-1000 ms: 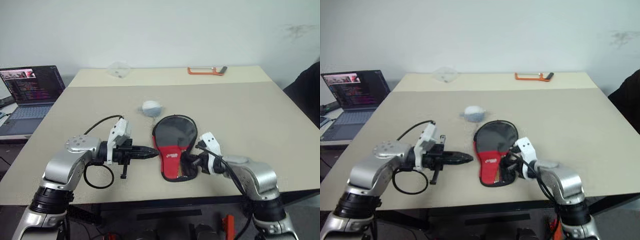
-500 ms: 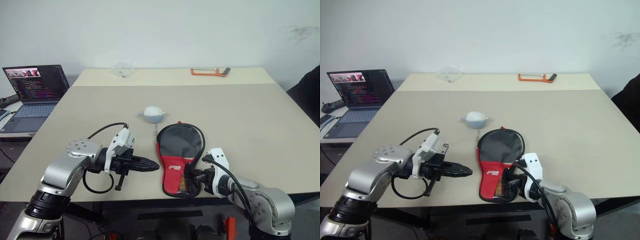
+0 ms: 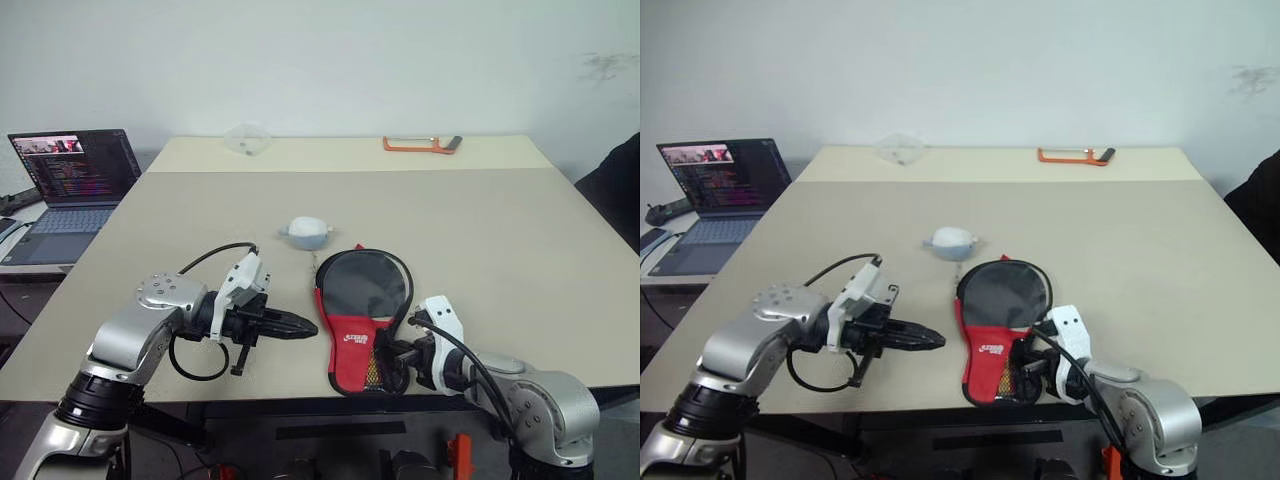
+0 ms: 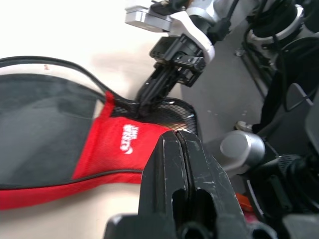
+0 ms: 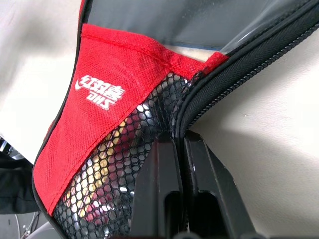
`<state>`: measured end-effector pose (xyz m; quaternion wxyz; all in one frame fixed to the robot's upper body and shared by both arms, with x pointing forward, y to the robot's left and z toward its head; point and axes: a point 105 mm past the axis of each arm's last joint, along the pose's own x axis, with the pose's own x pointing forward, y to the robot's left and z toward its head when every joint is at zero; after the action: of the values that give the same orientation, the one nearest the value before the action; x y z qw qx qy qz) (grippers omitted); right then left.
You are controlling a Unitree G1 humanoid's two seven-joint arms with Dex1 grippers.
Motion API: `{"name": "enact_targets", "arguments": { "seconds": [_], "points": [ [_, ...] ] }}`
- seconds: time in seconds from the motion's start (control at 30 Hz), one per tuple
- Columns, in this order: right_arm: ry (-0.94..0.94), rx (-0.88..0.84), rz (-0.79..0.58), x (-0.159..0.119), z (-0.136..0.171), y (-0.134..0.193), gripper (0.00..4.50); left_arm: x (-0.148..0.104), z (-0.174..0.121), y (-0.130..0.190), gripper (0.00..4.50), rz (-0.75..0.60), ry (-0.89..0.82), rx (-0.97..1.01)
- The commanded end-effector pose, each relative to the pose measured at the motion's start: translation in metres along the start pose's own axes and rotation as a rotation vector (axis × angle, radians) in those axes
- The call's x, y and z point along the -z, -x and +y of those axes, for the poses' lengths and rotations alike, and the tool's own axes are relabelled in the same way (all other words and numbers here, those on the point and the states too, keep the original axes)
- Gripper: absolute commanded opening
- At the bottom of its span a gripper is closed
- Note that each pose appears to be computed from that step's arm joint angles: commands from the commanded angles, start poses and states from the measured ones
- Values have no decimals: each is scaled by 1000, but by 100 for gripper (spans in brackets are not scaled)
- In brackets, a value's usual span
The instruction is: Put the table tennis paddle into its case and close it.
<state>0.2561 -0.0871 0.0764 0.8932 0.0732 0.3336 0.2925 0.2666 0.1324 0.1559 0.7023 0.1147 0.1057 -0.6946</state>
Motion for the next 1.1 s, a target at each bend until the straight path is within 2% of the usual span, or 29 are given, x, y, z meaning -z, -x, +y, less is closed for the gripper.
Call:
{"name": "enact_targets", "arguments": {
  "seconds": [0.03, 0.07, 0.17, 0.37, 0.53, 0.63, 0.77, 0.87, 1.0, 1.1],
  "points": [
    [-11, 6, 16, 1, -1, -3, 3, -9, 6, 2, 0, -12, -47, -26],
    [-18, 10, 5, -1, -1, -3, 3, -9, 6, 2, 0, -11, -48, -29],
    [-21, 47, -23, -7, -7, 0, 75, -9, 7, 1, 0, -15, -53, -40],
    [103, 77, -62, -25, -13, 9, 268, -7, 11, -3, 0, -20, -49, -73],
    [325, 110, -62, -36, -21, 30, 439, -7, 18, -3, 0, -44, -47, -134],
    [415, 43, -94, -52, -16, 43, 448, -7, 21, -1, 0, -62, -27, -181],
    [406, -102, -270, -96, 8, 41, 448, -7, 29, 2, 0, -80, -7, -265],
    [382, -150, -318, -112, 18, 20, 448, -8, 37, 6, 0, -90, 9, -332],
    [385, -175, -326, -115, 26, -11, 448, -8, 49, 14, 0, -85, -5, -428],
    [386, -103, -319, -109, 16, -43, 450, -12, 59, 18, 61, -108, -51, -512]
  ]
}}
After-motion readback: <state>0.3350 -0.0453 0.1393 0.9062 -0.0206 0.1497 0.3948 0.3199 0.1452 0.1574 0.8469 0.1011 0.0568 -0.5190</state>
